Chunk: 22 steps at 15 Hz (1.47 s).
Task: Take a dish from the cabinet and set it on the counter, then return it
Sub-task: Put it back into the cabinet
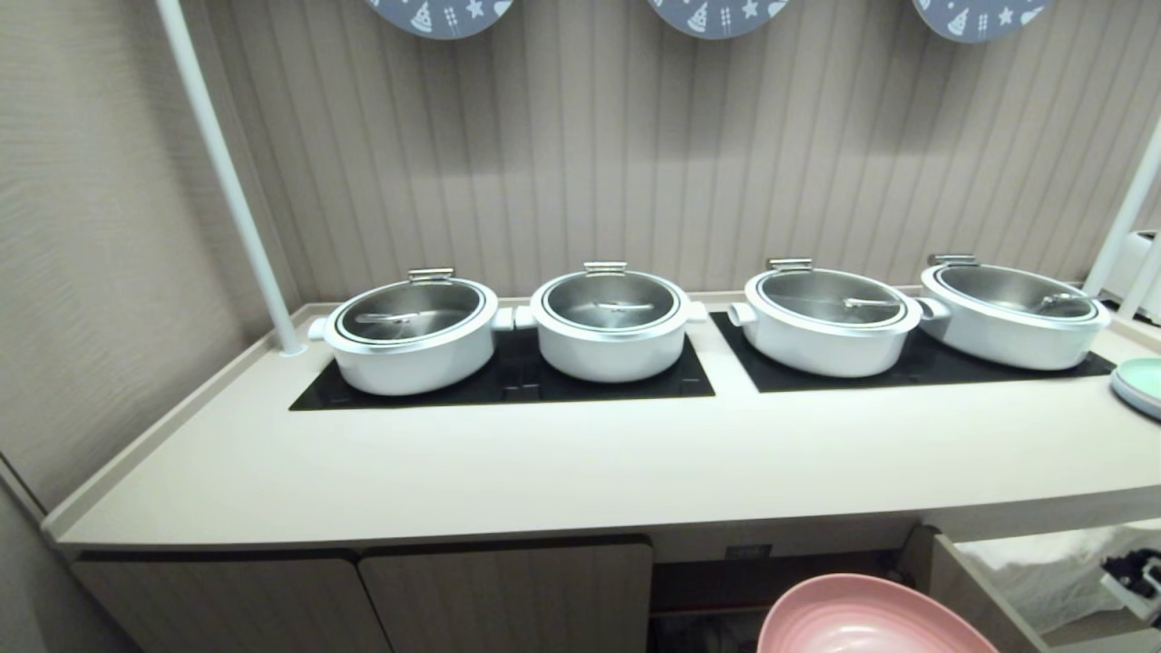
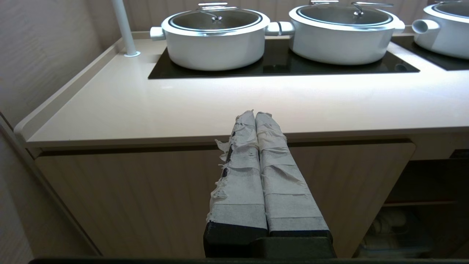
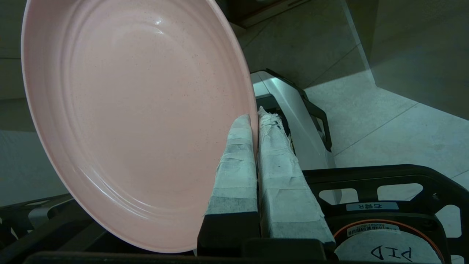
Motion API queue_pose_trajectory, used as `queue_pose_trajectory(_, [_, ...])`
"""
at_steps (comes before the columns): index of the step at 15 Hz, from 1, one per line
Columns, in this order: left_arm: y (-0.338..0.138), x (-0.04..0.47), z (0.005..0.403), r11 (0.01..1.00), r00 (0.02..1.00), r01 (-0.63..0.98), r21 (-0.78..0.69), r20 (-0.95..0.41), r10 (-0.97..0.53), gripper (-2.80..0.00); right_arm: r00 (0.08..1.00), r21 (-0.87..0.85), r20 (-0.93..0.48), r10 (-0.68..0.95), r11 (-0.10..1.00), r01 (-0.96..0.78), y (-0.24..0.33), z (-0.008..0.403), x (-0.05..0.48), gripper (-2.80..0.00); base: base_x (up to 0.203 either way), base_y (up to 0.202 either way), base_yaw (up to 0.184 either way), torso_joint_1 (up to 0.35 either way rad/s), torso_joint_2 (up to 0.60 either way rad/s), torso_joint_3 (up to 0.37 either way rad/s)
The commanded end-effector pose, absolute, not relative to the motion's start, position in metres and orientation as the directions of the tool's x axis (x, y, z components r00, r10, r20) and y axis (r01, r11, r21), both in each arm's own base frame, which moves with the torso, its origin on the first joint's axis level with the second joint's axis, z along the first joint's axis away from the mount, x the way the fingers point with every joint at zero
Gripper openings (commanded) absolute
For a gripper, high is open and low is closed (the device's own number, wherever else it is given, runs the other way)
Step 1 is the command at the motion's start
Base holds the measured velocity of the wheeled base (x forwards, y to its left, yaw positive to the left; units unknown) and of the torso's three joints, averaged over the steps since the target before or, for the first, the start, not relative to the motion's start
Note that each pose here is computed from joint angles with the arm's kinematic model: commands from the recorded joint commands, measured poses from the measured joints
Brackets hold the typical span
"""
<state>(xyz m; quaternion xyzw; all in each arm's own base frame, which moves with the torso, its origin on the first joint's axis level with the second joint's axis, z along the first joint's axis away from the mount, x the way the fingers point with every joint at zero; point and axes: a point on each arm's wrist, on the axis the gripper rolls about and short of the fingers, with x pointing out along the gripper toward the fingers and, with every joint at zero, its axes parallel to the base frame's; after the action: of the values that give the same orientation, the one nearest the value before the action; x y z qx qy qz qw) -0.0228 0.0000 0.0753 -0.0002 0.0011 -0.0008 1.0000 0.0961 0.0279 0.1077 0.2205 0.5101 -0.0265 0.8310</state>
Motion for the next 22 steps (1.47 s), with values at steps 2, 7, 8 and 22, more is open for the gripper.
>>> queue_pose_trajectory(2, [0.0,-0.0228,0.0753,1.0,1.0,0.0,0.0,-0.002,0.0,-2.8,0.475,0.339,-0.861,0.181,0.9,0.273,0.0281,0.1073,0.0966,-2.8,0.0,0.0,0.0,0.0,0.0,0.0])
queue_pose_trajectory(7, [0.0,-0.0228,0.0753,1.0,1.0,0.001,-0.001,-0.002,-0.001,-2.8,0.48,0.345,-0.858,0.184,0.898,0.273,0.0282,0.1081,0.0967,-2.8,0.0,0.0,0.0,0.0,0.0,0.0])
queue_pose_trajectory(8, [0.0,-0.0228,0.0753,1.0,1.0,0.0,-0.001,-0.001,0.0,-2.8,0.48,0.345,-0.858,0.185,0.898,0.271,0.0282,0.1079,0.0963,-2.8,0.0,0.0,0.0,0.0,0.0,0.0])
queue_pose_trajectory(22, [0.0,-0.0228,0.0754,1.0,1.0,0.002,-0.001,-0.001,-0.002,-2.8,0.468,0.352,-0.864,0.188,0.889,0.292,0.0295,0.1069,0.0978,-2.8,0.0,0.0,0.0,0.0,0.0,0.0])
